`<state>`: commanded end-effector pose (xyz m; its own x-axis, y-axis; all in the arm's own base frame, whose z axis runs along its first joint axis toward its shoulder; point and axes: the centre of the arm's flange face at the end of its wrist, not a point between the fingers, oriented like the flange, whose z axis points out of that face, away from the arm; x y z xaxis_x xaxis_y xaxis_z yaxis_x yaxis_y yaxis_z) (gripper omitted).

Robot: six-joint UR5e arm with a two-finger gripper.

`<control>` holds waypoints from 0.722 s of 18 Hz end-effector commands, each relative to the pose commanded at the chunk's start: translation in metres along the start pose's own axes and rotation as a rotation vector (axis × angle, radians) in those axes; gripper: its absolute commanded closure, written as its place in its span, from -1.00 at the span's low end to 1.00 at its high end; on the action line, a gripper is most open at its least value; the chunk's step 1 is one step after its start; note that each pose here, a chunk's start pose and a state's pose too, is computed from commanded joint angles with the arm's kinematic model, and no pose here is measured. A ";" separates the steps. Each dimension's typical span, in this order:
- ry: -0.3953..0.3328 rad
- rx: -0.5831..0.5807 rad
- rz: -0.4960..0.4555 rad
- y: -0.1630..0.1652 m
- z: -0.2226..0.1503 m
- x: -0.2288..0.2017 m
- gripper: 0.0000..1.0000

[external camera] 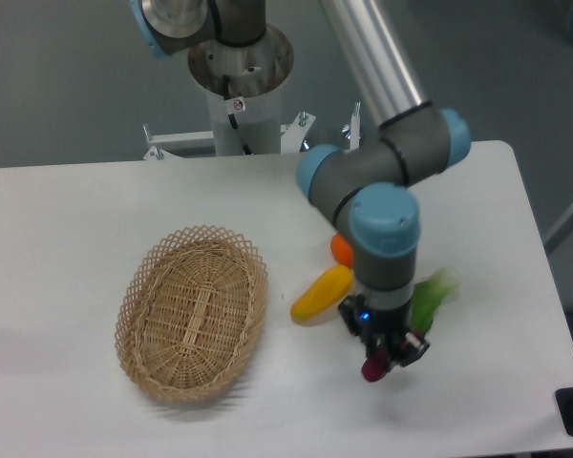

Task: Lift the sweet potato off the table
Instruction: 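Lift the sweet potato up and carry it past the bok choy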

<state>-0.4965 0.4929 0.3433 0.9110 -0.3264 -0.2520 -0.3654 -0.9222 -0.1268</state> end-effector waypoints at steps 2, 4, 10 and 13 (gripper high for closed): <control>0.011 -0.003 0.006 0.019 -0.016 -0.008 0.44; -0.004 0.006 -0.003 0.040 -0.030 -0.016 0.44; 0.031 0.039 0.046 0.102 -0.068 -0.024 0.44; 0.038 0.040 0.062 0.109 -0.070 -0.025 0.44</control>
<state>-0.5454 0.3862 0.4029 0.8927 -0.3911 -0.2239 -0.4281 -0.8912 -0.1502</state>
